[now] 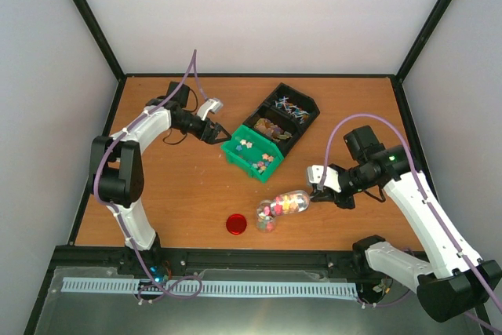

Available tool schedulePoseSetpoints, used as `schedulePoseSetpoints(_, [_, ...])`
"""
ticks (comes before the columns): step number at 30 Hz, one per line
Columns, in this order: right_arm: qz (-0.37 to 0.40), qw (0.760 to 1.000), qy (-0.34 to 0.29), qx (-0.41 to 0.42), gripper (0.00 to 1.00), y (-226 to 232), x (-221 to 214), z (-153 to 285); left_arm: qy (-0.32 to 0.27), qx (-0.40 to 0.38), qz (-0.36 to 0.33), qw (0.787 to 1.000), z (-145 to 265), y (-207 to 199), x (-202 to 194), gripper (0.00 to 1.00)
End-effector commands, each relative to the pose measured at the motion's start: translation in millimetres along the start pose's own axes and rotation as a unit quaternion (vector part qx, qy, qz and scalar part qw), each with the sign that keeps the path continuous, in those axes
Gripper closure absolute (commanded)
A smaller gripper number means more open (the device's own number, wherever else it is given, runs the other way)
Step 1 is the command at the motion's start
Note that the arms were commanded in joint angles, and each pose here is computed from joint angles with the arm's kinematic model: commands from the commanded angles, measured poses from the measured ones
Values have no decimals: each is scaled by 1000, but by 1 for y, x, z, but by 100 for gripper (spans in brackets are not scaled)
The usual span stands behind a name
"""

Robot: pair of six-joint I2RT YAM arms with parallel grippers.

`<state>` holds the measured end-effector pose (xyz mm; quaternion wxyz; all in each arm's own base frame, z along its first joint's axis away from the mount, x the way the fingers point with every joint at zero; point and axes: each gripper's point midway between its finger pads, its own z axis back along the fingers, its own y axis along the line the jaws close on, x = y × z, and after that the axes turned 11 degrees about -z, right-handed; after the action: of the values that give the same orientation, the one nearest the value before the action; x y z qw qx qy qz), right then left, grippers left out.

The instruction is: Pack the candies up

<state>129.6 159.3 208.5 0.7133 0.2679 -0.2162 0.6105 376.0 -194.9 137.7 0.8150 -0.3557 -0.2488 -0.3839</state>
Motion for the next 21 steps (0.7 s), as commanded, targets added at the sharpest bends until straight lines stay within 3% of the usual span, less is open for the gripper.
schedulePoseSetpoints(1, [12,1000,0,-1,97,1,7,2,-12,-5,0,1000,0,3,5,17])
schedulePoseSetpoints(21, [12,1000,10,-3,97,0,11,-1,-9,-6,-3,1000,1,-1,-1,17])
